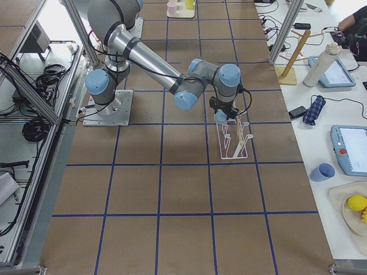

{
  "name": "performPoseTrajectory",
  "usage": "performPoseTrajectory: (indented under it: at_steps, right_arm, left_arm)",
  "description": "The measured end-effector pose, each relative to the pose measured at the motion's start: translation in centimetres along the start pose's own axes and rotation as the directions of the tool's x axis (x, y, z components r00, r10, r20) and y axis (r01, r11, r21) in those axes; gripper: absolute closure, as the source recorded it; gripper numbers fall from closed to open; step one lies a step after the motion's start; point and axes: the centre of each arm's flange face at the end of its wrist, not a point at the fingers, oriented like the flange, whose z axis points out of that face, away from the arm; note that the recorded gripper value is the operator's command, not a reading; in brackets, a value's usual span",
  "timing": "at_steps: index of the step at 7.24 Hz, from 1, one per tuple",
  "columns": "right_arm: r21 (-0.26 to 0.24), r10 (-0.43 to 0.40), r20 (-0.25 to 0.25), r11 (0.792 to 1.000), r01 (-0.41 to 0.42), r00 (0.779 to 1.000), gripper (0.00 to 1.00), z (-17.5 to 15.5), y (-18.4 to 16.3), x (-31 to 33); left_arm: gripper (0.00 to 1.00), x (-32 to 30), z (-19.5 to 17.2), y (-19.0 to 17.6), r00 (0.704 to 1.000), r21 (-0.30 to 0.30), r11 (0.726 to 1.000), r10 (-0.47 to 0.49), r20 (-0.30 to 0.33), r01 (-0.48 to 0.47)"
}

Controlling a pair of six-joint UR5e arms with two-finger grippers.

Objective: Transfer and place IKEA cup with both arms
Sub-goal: 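Lower the right gripper around the light blue cup and close it, then lift the cup off the rack with the right gripper while the left reaches toward it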

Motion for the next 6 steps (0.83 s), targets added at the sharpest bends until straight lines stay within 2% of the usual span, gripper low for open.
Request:
performPoseTrajectory:
  at_steps: [1, 3, 5, 6]
  right_arm:
    - [0.0, -0.003, -0.015, 1.0, 0.003, 1.0, 0.72, -1.0, -0.1, -0.1]
    - [-0.002, -0.003, -0.037, 1.0, 0.003, 0.999, 0.72, -5.2, -0.4, -1.3]
    - [0.006, 0.004, -0.029, 1.0, -0.004, 1.0, 0.72, -10.2, -1.0, -3.2]
    - [0.032, 0.005, -0.02, 0.999, -0.005, 1.0, 0.72, -12.1, -1.5, -4.3]
  left_arm:
    - [0.0, 0.0, -0.1, 0.0, 1.0, 0.002, 1.0, 0.0, 0.0, 0.0]
    - [0.0, 0.0, -0.5, -0.1, 1.0, 0.01, 1.0, 0.0, 0.001, 0.0]
    - [0.0, 0.1, -1.0, 0.0, 1.0, 0.019, 1.0, 0.0, -0.007, 0.0]
    - [0.0, 0.3, -1.3, 0.2, 1.0, 0.026, 1.0, 0.001, -0.025, 0.0]
